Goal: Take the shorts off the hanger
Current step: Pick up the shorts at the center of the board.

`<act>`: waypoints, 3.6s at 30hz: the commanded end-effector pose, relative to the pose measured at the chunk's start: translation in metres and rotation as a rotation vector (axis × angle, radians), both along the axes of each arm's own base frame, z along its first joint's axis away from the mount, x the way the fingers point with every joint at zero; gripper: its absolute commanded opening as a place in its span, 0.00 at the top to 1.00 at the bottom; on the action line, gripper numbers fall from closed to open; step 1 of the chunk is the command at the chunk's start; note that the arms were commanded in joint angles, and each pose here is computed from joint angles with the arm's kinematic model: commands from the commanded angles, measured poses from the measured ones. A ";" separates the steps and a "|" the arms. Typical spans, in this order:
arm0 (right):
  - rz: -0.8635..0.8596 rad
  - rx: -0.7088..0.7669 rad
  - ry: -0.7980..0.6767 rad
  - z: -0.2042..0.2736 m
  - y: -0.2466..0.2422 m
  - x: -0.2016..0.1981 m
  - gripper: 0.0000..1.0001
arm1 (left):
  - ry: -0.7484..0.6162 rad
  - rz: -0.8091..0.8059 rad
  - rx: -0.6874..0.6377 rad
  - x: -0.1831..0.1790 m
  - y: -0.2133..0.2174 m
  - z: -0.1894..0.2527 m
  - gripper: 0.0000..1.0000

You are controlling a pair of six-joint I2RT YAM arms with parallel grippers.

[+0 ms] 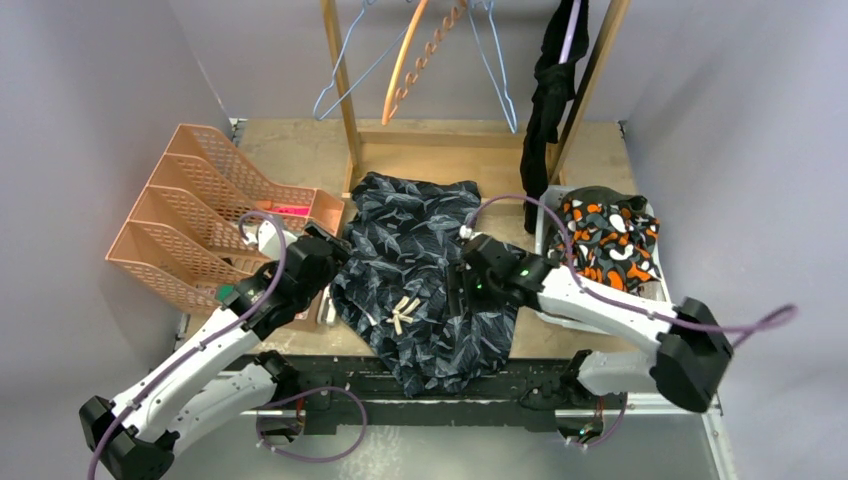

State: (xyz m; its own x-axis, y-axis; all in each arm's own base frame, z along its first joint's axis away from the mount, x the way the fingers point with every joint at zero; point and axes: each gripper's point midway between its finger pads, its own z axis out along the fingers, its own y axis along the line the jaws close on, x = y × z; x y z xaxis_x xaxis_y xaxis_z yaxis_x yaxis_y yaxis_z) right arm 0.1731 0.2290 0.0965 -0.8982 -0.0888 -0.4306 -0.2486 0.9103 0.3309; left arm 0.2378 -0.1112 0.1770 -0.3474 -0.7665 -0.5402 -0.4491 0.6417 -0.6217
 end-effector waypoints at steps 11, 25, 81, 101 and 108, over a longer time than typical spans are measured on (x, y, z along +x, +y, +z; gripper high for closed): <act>-0.311 -0.207 0.006 -0.079 0.012 -0.019 0.55 | -0.088 0.004 0.028 0.000 0.013 0.031 0.18; -0.202 0.216 -0.436 0.136 0.065 0.043 1.00 | -0.092 0.040 0.043 -0.002 0.022 0.037 0.18; 0.155 -0.183 -0.205 -0.052 0.216 0.064 0.31 | -0.233 0.311 0.028 -0.053 0.110 0.079 0.20; -0.084 -0.164 -0.288 -0.003 0.117 0.058 0.95 | -0.230 0.291 0.015 -0.046 0.100 0.076 0.20; -0.162 -0.087 -0.340 0.036 0.098 0.056 1.00 | -0.206 0.237 0.037 -0.040 0.088 0.069 0.20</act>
State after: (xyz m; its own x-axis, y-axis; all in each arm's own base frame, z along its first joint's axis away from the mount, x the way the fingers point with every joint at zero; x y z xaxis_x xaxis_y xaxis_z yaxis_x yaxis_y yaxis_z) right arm 0.2226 0.3386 0.0786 -0.7693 -0.1332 -0.6249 -0.2407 0.9664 0.0903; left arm 0.1895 -0.0133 0.2440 -0.0188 -0.7992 -0.6008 -0.4765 0.5354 -0.6973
